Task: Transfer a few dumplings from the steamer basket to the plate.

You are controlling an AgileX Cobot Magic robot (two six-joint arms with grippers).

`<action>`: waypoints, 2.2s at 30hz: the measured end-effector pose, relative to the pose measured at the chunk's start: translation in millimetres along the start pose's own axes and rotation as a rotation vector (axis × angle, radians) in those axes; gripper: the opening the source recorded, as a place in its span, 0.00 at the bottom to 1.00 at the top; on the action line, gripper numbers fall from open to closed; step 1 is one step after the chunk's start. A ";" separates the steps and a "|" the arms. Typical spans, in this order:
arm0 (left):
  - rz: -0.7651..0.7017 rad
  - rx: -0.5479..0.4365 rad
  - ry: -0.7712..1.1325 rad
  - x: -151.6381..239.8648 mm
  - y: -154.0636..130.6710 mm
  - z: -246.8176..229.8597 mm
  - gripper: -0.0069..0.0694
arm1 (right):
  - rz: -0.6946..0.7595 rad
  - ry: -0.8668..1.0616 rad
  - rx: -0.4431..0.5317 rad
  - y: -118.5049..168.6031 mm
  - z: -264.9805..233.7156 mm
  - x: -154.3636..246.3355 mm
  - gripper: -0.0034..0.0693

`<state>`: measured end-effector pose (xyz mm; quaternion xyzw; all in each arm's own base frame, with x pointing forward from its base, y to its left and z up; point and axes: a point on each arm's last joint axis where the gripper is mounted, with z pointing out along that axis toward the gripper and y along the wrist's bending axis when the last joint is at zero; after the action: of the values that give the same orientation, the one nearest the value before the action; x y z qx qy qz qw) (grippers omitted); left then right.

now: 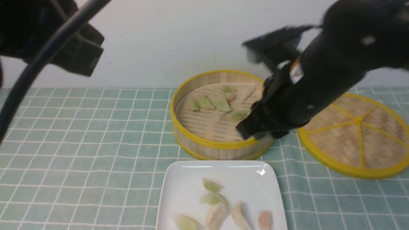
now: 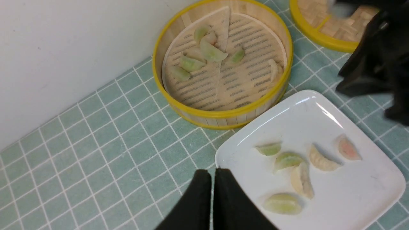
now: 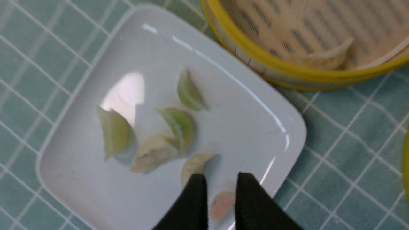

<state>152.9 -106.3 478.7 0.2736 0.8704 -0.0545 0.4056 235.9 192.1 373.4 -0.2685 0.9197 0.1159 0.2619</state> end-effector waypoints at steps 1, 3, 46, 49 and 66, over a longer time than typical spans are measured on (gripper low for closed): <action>-0.010 -0.001 0.004 6.4 0.6 -2.3 0.08 | 0.006 -0.071 -0.007 -0.2 -19.8 2.2 0.09; -0.038 -0.008 0.013 25.6 2.5 -7.9 0.08 | 0.010 -0.244 -0.016 -2.2 -67.2 15.4 0.05; -0.190 0.115 -0.518 162.8 -10.8 21.9 0.08 | 0.116 -1.283 0.080 -51.8 -138.9 270.6 0.03; -0.176 0.109 -0.518 163.4 -10.6 22.1 0.08 | 0.116 -1.283 0.080 -51.8 -138.9 270.6 0.03; -0.361 -0.327 -0.549 299.0 -3.5 86.4 0.08 | 0.116 -1.284 0.080 -51.8 -139.0 270.6 0.03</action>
<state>53.6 -7.4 200.7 0.0226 0.7608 -0.0568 0.6461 11.9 -17.2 338.6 -0.0856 0.5966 0.2332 0.7631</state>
